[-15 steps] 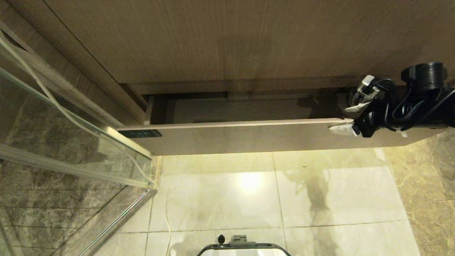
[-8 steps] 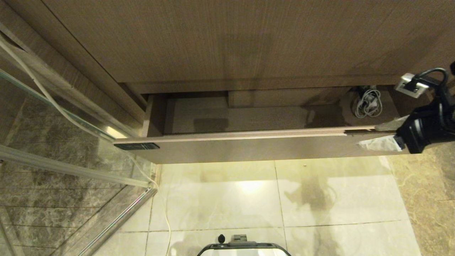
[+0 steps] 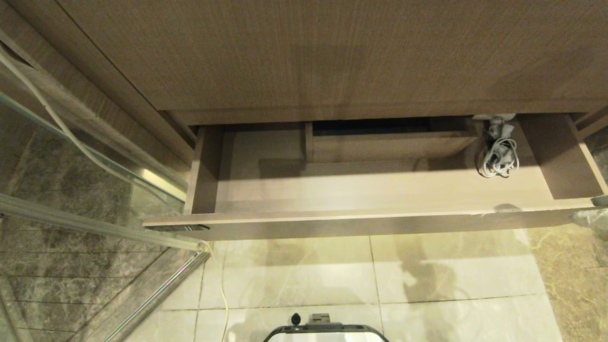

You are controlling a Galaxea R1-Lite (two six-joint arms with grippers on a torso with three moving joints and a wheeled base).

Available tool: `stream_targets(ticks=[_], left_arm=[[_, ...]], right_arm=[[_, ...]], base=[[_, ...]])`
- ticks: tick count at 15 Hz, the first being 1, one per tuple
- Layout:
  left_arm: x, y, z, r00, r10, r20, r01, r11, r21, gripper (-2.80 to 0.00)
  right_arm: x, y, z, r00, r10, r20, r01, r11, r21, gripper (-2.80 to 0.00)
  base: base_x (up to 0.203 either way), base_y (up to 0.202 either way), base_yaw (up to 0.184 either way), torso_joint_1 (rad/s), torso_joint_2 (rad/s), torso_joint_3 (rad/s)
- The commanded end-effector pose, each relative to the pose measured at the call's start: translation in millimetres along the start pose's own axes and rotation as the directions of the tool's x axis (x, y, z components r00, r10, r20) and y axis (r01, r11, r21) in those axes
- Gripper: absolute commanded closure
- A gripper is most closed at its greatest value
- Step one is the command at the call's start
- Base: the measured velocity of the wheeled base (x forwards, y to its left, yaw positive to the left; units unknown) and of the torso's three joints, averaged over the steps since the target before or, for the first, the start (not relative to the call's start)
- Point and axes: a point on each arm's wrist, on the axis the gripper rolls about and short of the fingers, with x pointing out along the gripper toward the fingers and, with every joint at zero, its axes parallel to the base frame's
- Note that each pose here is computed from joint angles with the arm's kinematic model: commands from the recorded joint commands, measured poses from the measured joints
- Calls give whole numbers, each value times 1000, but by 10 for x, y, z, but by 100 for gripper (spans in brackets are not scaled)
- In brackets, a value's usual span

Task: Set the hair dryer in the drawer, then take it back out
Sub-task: Pull open the drawer

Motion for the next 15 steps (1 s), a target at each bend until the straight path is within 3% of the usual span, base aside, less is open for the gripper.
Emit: stream_targets(ticks=[1, 5, 10, 11, 15], left_arm=[[0, 0, 0, 1000, 1, 0, -1, 1000, -1, 0], [1, 0, -4, 1000, 0, -1, 0, 1000, -1, 0], [1, 0, -4, 1000, -1, -1, 1, 1000, -1, 0], [0, 0, 0, 1000, 1, 0, -1, 1000, -1, 0], [1, 0, -4, 1000, -1, -1, 1, 1000, -1, 0]], right_arm=[[-83, -64, -60, 996, -90, 22, 89, 996, 28, 0], [156, -702, -51, 945, -328, 16, 325, 941, 99, 0], [697, -1497, -76, 894, -446, -31, 446, 887, 120, 0], [833, -1659, -61, 889, -457, -34, 458, 881, 120, -280], [1458, -2067, -34, 894, -442, -75, 448, 887, 114, -280]], base=[[0, 0, 0, 0, 0, 0], [0, 0, 0, 0, 0, 0], [0, 0, 0, 0, 0, 0], [0, 0, 0, 0, 0, 0], [0, 0, 0, 0, 0, 0]])
